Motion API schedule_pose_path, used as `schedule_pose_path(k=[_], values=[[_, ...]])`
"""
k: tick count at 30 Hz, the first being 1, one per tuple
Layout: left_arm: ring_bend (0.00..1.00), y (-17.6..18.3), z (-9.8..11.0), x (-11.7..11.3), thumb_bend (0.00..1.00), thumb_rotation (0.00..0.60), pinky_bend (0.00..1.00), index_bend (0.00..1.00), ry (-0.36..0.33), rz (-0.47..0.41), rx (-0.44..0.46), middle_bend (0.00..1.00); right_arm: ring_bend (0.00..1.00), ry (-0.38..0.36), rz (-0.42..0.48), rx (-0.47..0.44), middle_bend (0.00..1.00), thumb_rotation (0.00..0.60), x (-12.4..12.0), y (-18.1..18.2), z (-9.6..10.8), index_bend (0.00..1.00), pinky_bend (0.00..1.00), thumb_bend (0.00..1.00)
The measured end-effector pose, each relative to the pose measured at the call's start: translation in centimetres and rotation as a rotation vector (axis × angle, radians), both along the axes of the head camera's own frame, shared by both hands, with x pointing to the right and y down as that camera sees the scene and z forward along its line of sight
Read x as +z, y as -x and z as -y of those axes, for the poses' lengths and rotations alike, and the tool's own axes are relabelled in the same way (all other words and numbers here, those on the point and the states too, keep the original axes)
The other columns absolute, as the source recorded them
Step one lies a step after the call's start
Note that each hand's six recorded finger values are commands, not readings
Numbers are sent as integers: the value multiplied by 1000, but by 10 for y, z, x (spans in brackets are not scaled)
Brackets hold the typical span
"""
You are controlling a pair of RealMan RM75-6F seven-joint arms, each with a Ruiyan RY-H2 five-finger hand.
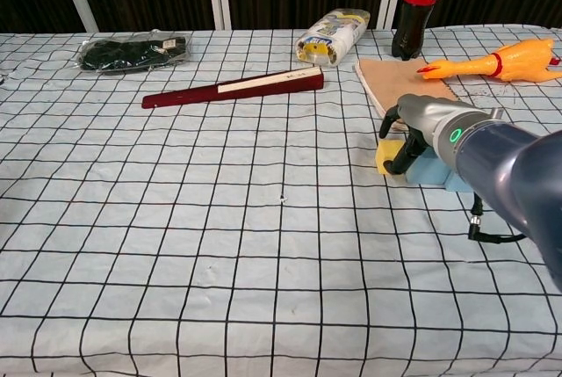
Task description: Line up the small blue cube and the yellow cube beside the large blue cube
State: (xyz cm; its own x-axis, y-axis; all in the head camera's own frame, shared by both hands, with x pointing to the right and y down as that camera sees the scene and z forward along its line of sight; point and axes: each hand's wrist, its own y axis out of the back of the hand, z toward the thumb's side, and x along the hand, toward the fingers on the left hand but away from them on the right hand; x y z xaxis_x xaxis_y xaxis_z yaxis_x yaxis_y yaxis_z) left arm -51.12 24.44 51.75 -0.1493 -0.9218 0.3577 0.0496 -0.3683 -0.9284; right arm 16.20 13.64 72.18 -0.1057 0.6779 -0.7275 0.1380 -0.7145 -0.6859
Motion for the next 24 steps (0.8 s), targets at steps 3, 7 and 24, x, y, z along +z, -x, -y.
schedule_pose_path(k=[3, 7, 24], values=[[0, 0, 0, 0, 11, 600, 0, 214, 0, -1, 0, 52, 0, 0, -3, -7, 8, 600, -2, 0, 0, 240, 92, 366], [0, 0, 0, 0, 11, 600, 0, 214, 0, -1, 0, 52, 0, 3, -7, -14, 7, 600, -4, 0, 0, 240, 92, 366], [0, 0, 0, 0, 11, 600, 0, 215, 2, -3, 1, 52, 0, 26, -35, -37, 6, 600, -7, -3, -3, 319, 92, 367]])
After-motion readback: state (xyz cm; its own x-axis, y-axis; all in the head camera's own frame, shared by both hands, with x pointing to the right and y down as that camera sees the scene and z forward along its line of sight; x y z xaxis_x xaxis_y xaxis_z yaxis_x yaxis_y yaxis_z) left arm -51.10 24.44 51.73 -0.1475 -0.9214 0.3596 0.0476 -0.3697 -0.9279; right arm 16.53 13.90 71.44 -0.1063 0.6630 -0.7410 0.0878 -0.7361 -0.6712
